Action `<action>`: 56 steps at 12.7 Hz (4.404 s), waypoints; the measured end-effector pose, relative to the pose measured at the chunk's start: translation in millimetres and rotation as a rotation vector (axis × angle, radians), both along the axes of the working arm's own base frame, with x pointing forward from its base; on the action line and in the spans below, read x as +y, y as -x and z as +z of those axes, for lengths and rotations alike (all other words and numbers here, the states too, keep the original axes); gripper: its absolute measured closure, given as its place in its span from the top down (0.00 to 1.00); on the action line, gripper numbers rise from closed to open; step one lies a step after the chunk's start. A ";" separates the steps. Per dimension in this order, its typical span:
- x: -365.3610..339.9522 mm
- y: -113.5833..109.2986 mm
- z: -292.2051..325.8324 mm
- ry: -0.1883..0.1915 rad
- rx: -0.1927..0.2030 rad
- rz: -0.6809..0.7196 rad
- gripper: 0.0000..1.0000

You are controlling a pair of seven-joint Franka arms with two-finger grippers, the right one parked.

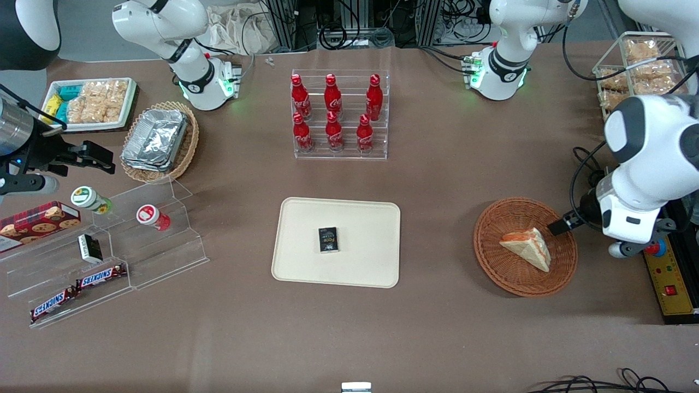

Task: Place sandwich from basket to tray
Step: 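Lower the open left gripper over the wrapped sandwich in the basket, then close the left gripper on the sandwich and lift it from the basket, then carry the sandwich with the left gripper over to the cream tray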

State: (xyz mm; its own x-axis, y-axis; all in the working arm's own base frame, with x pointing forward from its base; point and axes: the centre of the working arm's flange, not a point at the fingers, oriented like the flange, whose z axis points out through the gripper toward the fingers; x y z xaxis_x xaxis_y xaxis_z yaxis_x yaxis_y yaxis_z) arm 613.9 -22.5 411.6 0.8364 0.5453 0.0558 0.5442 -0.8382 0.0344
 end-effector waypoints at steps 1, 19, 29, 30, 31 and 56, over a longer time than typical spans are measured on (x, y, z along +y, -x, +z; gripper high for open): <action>-0.2 1.4 -18.9 0.006 -0.005 0.057 1.00; -2.6 -25.8 -140.6 0.043 0.059 0.326 1.00; -12.9 -36.7 -159.1 0.052 0.056 0.367 0.48; -13.8 -37.5 -157.9 0.053 0.055 0.366 0.42; -14.6 -38.8 -155.0 0.052 0.058 0.365 0.38; -382.9 -8.3 -160.6 0.118 0.104 -0.638 0.16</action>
State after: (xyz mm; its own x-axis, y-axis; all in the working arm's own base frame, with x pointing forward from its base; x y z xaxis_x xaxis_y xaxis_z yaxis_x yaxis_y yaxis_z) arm 622.2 -405.4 251.0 0.9954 -0.0625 -0.0730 -0.0535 -0.9914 0.1196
